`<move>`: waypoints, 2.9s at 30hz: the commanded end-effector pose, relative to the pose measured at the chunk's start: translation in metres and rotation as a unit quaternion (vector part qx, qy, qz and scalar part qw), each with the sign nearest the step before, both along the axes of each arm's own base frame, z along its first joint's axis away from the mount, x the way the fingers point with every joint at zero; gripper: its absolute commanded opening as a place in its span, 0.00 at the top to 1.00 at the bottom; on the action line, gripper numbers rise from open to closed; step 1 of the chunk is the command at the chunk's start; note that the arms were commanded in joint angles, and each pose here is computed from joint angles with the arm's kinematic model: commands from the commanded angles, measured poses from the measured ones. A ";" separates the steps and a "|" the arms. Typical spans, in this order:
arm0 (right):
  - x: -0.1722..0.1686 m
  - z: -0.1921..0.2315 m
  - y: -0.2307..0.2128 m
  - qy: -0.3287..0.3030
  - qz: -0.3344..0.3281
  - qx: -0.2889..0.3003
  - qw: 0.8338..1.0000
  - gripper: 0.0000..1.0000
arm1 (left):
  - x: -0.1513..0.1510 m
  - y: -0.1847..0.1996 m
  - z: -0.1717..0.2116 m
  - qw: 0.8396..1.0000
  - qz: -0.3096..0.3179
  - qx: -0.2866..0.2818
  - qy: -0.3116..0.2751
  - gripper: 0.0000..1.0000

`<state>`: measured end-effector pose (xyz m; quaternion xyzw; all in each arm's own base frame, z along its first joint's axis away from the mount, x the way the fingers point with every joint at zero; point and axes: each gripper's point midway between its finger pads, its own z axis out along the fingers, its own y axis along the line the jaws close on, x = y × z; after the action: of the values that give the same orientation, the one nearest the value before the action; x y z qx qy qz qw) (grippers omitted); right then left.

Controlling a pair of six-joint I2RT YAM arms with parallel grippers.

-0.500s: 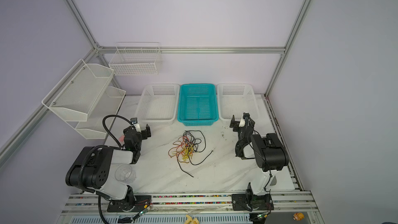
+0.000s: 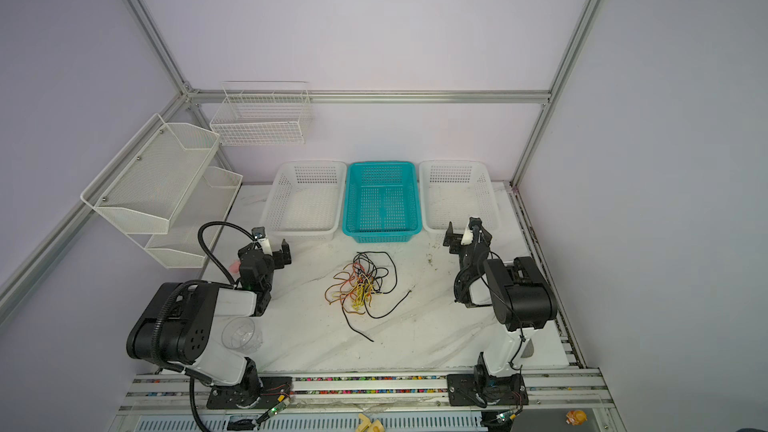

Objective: Untangle the cables

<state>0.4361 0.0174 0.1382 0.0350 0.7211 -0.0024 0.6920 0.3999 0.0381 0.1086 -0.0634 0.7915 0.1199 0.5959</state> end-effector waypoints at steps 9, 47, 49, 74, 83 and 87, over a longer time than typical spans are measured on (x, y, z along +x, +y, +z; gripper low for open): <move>0.002 -0.002 0.001 0.006 0.005 -0.009 1.000 0.03 | -0.001 -0.001 0.006 1.000 -0.002 -0.003 -0.020 0.00; -0.052 0.128 0.022 -0.113 0.033 0.071 0.991 0.03 | -0.009 -0.015 0.047 0.998 -0.047 0.008 -0.034 0.00; -0.058 0.146 0.038 -0.119 0.074 0.088 0.986 0.03 | -0.013 -0.025 0.055 0.997 -0.069 0.008 -0.036 0.00; -0.094 0.124 0.173 0.125 0.289 0.275 0.909 0.09 | -0.075 -0.121 0.135 0.878 -0.162 -0.450 0.007 0.00; -0.150 0.043 0.234 0.260 0.326 0.227 0.880 0.34 | -0.109 -0.182 0.089 0.897 -0.194 -0.379 0.121 0.00; -0.173 0.017 0.263 0.296 0.350 0.195 0.867 0.37 | -0.118 -0.206 0.065 0.891 -0.210 -0.366 0.166 0.00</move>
<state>0.2729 0.2741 0.1735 -0.0741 0.8274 0.3916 0.3957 0.2784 -0.1589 0.1603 -0.1001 0.8624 -0.3020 0.3937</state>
